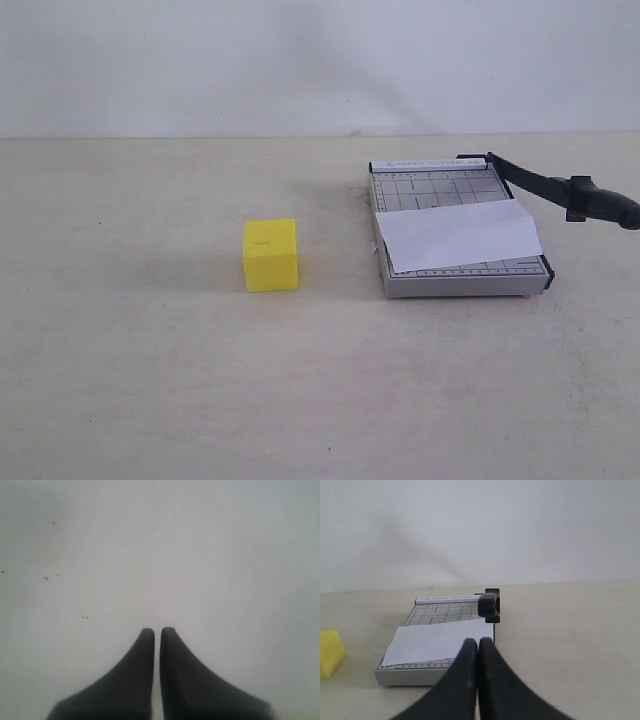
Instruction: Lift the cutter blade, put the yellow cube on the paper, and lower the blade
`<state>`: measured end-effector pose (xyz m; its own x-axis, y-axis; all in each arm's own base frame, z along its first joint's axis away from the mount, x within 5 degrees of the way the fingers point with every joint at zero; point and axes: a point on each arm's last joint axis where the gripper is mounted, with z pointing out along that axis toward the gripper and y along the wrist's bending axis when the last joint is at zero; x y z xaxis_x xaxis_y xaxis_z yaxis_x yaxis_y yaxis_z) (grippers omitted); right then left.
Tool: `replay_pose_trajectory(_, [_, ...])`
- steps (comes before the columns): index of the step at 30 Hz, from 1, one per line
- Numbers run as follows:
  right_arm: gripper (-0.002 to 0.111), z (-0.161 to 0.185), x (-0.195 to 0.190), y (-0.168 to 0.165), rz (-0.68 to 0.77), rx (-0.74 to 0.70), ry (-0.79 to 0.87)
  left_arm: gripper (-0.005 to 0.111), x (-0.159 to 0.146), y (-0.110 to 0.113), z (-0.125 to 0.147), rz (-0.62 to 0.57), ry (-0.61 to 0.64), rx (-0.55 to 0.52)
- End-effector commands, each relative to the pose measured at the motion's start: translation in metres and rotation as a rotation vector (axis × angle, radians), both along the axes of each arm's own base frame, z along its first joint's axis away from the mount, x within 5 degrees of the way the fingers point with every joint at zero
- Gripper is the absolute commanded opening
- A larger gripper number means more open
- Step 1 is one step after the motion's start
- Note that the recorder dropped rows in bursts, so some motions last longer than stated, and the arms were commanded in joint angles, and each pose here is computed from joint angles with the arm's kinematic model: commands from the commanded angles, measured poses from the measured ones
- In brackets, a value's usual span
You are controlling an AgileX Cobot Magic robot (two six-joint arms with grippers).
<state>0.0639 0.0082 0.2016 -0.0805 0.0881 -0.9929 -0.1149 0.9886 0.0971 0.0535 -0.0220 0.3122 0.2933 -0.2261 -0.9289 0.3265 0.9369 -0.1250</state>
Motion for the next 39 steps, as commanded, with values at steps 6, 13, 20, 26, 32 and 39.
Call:
replay_pose_trajectory(6, [0.0,0.001,0.0,0.0,0.001,-0.006,-0.012,0.004,0.102,-0.025,0.025,-0.143,0.32,0.359])
replay_pose_trajectory(13, [0.0,0.001,0.0,0.0,0.001,-0.006,-0.012,0.004,0.16,-0.05,-0.007,-0.382,0.531,0.449])
replay_pose_trajectory(20, [0.0,0.001,0.0,0.0,0.001,-0.006,-0.012,0.004,0.181,-0.098,-0.035,-0.427,0.596,0.624])
replay_pose_trajectory(26, [0.0,0.001,0.0,0.0,0.001,-0.006,-0.012,0.004,0.195,-0.155,-0.058,-0.437,0.614,0.746])
replay_pose_trajectory(32, [0.0,0.001,0.0,0.0,0.001,-0.006,-0.012,0.004,0.212,-0.218,-0.076,-0.486,0.596,0.818])
replay_pose_trajectory(39, [0.0,0.001,0.0,0.0,0.001,-0.006,-0.012,0.004,0.244,-0.284,-0.102,-0.49,0.569,0.855])
